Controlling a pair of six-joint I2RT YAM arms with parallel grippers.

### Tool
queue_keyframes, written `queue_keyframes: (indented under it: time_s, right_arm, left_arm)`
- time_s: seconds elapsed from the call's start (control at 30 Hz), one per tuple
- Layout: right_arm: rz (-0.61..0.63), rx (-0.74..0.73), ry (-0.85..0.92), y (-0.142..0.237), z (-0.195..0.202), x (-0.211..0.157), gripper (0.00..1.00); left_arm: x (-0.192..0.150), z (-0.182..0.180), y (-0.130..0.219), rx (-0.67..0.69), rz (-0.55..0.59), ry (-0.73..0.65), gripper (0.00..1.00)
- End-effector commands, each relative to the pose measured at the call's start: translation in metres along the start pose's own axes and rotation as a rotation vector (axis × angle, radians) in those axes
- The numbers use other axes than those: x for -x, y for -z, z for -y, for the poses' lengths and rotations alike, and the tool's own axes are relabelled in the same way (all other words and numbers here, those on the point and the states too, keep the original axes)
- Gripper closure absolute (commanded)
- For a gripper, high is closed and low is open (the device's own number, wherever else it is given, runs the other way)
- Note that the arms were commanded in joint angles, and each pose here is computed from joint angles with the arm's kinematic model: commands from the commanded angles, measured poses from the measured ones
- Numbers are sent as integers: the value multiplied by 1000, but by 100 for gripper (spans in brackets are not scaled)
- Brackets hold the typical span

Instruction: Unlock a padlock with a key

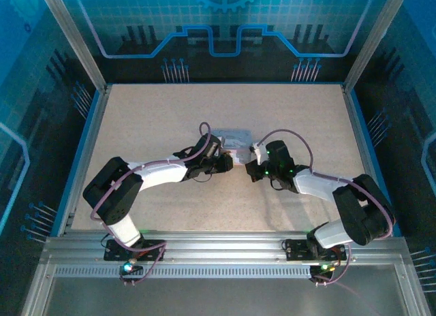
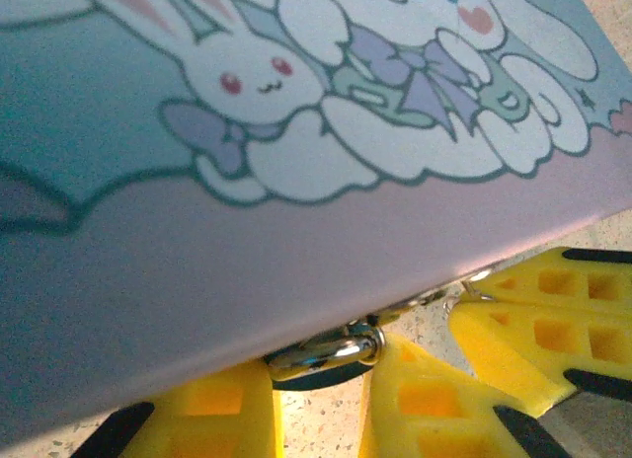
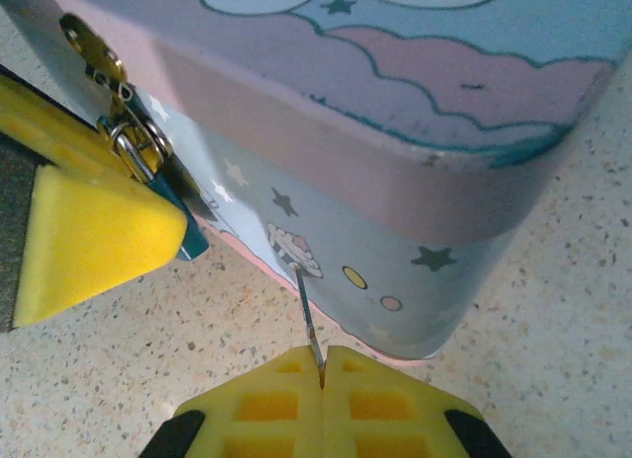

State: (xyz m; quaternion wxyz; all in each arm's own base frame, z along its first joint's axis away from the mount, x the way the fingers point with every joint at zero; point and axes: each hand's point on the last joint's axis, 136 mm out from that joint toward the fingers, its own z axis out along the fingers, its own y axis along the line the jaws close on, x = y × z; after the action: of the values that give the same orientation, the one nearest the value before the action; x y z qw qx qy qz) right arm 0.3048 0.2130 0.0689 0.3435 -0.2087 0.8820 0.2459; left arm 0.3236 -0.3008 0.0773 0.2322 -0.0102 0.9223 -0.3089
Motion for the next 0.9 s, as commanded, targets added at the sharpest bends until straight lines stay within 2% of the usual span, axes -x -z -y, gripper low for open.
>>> queue_keyframes:
  time_s: [0.0, 0.47, 0.87]
  right_arm:
    - [40, 32, 39, 1, -5, 16, 100]
    - [96, 33, 67, 5, -31, -16, 100]
    - [133, 67, 47, -13, -38, -8, 100]
  left_arm:
    - [21, 33, 17, -86, 60, 3, 81]
    - [29, 40, 19, -115, 83, 122, 79]
    - [30, 40, 21, -121, 93, 159, 79]
